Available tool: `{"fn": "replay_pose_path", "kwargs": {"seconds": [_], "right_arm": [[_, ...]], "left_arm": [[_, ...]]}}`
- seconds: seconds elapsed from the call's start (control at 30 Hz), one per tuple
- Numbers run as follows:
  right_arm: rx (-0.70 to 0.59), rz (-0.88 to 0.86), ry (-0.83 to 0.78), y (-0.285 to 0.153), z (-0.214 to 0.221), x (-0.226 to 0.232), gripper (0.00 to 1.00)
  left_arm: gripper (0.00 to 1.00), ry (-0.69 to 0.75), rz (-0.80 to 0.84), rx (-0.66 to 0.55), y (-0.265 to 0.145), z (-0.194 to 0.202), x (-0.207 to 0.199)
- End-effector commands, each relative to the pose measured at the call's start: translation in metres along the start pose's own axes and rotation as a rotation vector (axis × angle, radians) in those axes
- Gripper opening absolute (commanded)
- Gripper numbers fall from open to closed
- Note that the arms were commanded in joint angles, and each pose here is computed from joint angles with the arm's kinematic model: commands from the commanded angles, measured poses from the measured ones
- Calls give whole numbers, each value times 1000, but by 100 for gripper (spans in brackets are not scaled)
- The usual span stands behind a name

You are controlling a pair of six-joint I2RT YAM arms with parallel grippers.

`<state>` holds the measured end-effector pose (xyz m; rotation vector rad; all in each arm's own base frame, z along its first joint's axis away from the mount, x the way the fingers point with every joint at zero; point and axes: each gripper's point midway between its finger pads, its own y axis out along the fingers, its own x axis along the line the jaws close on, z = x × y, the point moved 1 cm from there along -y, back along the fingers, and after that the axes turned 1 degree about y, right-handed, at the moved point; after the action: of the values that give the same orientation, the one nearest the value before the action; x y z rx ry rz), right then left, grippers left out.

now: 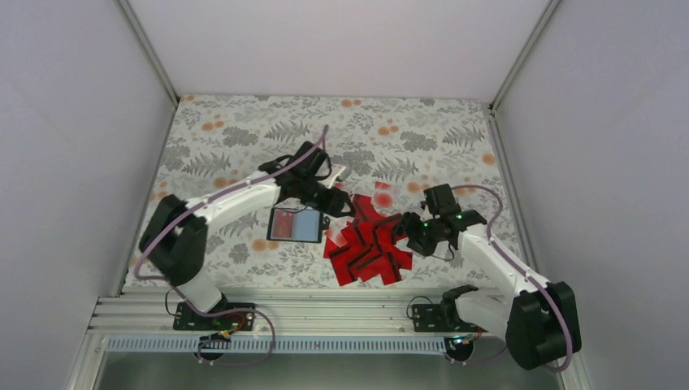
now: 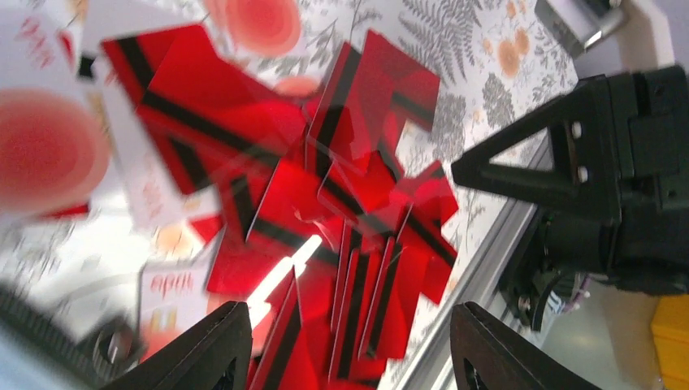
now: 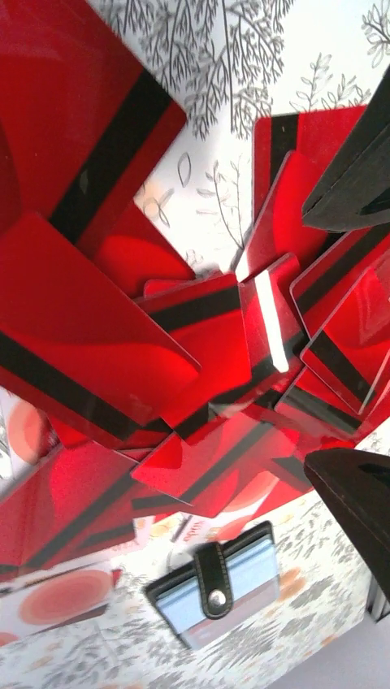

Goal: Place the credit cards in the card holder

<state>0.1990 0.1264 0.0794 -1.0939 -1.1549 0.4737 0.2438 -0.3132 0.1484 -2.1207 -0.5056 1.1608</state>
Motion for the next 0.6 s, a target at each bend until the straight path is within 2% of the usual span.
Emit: {"fn": "replay_pose_path", "kwargs": {"seconds": [0.0, 0.23, 0.57], "right_arm": [[-26, -149, 113, 3, -10, 1, 68], [-43, -324, 177, 2, -21, -3, 66], [-25, -408, 202, 9, -28, -10, 63]], "left_arm": [[61, 92, 59, 22, 30, -29, -13], [51, 52, 74, 82, 81, -49, -7], [48, 40, 135, 144, 147, -67, -22]]}}
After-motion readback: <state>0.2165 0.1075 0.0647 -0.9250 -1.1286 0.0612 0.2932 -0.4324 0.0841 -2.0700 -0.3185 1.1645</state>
